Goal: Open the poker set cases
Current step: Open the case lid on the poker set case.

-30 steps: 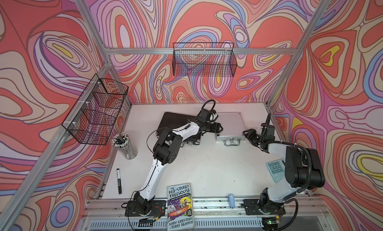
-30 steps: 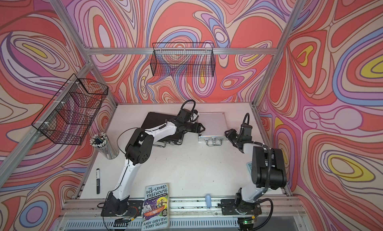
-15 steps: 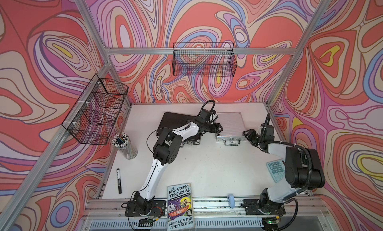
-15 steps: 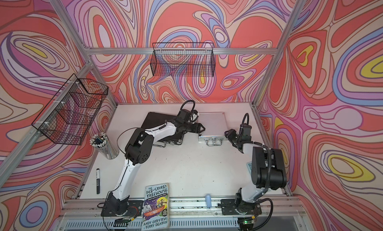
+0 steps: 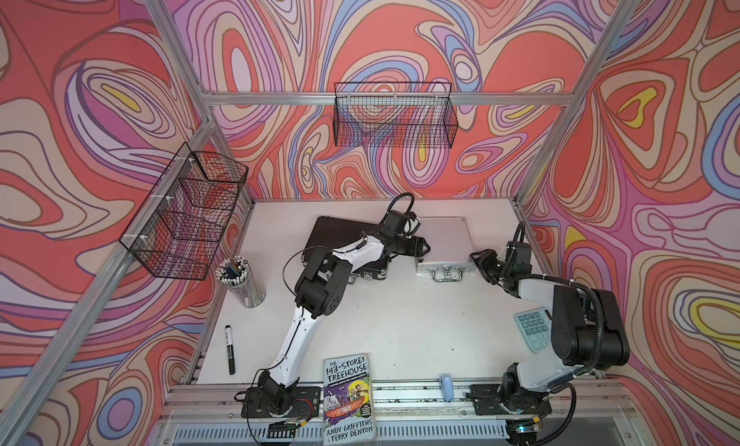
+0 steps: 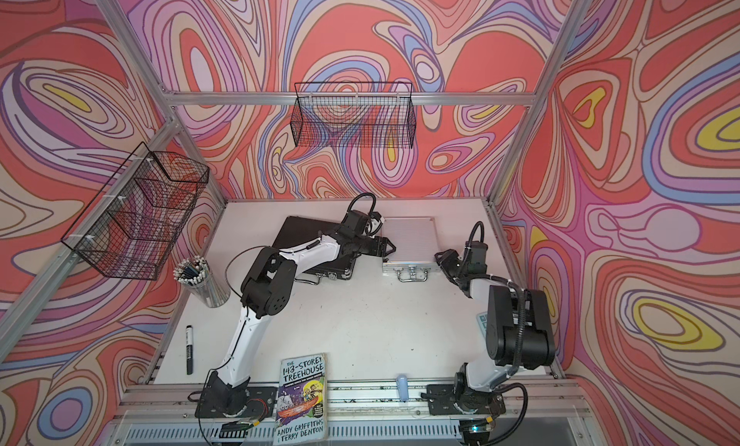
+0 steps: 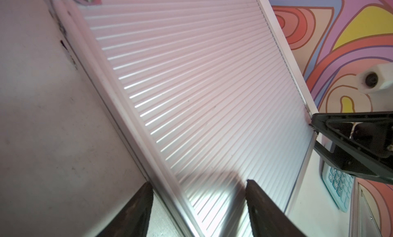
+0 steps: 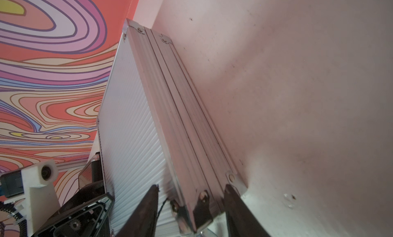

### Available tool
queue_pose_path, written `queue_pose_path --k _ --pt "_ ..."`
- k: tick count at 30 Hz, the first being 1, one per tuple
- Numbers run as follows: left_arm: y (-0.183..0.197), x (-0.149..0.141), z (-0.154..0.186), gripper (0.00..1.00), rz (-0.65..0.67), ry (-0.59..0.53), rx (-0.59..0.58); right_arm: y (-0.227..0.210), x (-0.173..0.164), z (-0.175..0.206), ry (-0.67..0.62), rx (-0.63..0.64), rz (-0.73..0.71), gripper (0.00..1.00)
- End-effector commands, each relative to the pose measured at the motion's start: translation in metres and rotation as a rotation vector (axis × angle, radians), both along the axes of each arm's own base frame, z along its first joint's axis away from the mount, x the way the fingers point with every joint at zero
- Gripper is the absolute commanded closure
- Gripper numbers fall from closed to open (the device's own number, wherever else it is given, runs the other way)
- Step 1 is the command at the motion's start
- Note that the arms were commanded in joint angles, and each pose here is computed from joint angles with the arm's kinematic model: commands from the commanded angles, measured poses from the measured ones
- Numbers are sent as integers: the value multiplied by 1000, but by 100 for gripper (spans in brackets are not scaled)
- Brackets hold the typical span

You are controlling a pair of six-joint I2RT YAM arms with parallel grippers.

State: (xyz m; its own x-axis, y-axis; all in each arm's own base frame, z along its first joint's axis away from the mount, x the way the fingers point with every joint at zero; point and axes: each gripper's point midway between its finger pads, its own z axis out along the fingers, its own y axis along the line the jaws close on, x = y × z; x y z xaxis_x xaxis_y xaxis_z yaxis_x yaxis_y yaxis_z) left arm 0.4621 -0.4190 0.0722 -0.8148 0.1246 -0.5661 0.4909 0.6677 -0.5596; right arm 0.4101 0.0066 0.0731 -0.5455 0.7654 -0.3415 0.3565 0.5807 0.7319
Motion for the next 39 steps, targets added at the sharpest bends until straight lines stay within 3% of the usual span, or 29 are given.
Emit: queue_pose_path --k 1,10,22,39 --pt "-12 -13 25 31 -51 -22 -44 19 -2 9 -28 60 63 49" --pt "-12 -13 33 31 -52 -36 -48 10 -11 -14 22 -9 38 48" --pt "-14 -13 33 31 -48 -26 -64 24 -1 32 -82 106 65 49" --pt "-11 -17 47 27 -52 -45 -81 26 4 47 -172 240 -1 49"
